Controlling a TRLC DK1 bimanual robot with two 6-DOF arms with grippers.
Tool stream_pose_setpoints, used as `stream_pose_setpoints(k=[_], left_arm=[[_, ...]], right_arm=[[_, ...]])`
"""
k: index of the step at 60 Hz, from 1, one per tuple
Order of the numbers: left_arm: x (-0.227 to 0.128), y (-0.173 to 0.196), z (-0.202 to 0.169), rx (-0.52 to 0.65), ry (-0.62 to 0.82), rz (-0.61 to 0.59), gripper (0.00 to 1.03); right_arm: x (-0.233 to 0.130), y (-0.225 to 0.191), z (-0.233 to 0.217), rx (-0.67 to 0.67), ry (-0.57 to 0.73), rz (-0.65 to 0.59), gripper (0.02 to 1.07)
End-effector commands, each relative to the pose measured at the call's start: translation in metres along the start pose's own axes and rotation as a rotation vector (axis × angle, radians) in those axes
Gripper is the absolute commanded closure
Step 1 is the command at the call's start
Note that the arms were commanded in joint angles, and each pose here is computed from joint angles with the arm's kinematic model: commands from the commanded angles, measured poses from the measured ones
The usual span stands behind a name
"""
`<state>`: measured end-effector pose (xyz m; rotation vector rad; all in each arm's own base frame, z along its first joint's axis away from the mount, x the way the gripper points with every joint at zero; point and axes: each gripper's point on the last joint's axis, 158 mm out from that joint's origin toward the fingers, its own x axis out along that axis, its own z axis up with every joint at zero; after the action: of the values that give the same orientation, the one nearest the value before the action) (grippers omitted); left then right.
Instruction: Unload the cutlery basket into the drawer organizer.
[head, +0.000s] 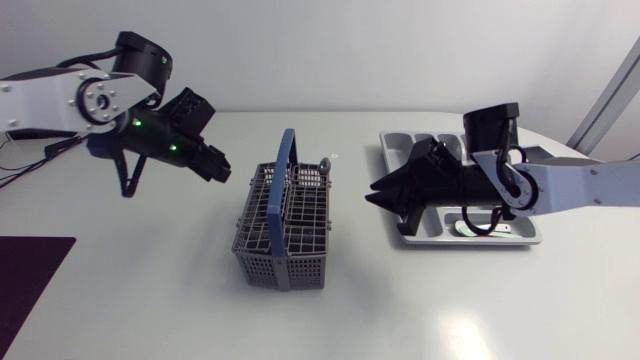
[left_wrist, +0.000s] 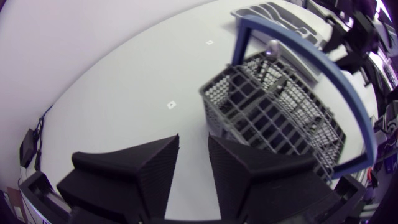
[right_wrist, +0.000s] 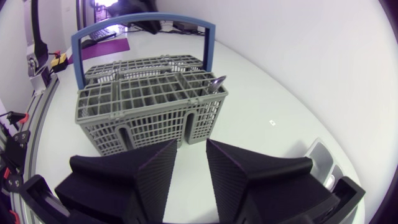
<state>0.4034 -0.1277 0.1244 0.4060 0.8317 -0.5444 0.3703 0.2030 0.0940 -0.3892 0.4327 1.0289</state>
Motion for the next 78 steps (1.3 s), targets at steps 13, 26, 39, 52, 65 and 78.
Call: stream_pose_setpoints(k=[13, 26, 39, 52, 65, 78], left_arm=[[-0.040, -0.067, -0.047, 0.123, 0.031, -0.076, 0.46], [-0.055, -0.088, -0.066, 0.164, 0.020, -0.098, 0.39], [-0.059, -0.114, -0.087, 0.269, 0.028, -0.108, 0.24], [-0.057, -0.128, -0.095, 0.339, 0.034, -0.106, 0.20], [-0.050, -0.135, -0.098, 0.385, 0.036, -0.088, 0.20], [-0.039, -0.136, -0.106, 0.405, 0.047, -0.074, 0.20]], right_arm=[[0.035, -0.036, 0.007, 0.137, -0.001, 0.008, 0.59], [0.049, -0.051, 0.035, 0.232, -0.024, 0.018, 0.51], [0.060, -0.055, 0.055, 0.390, 0.000, 0.102, 0.41], [0.071, -0.046, 0.067, 0.479, 0.056, 0.166, 0.42], [0.084, -0.044, 0.065, 0.541, 0.125, 0.192, 0.48], [0.095, -0.033, 0.052, 0.549, 0.189, 0.184, 0.52]])
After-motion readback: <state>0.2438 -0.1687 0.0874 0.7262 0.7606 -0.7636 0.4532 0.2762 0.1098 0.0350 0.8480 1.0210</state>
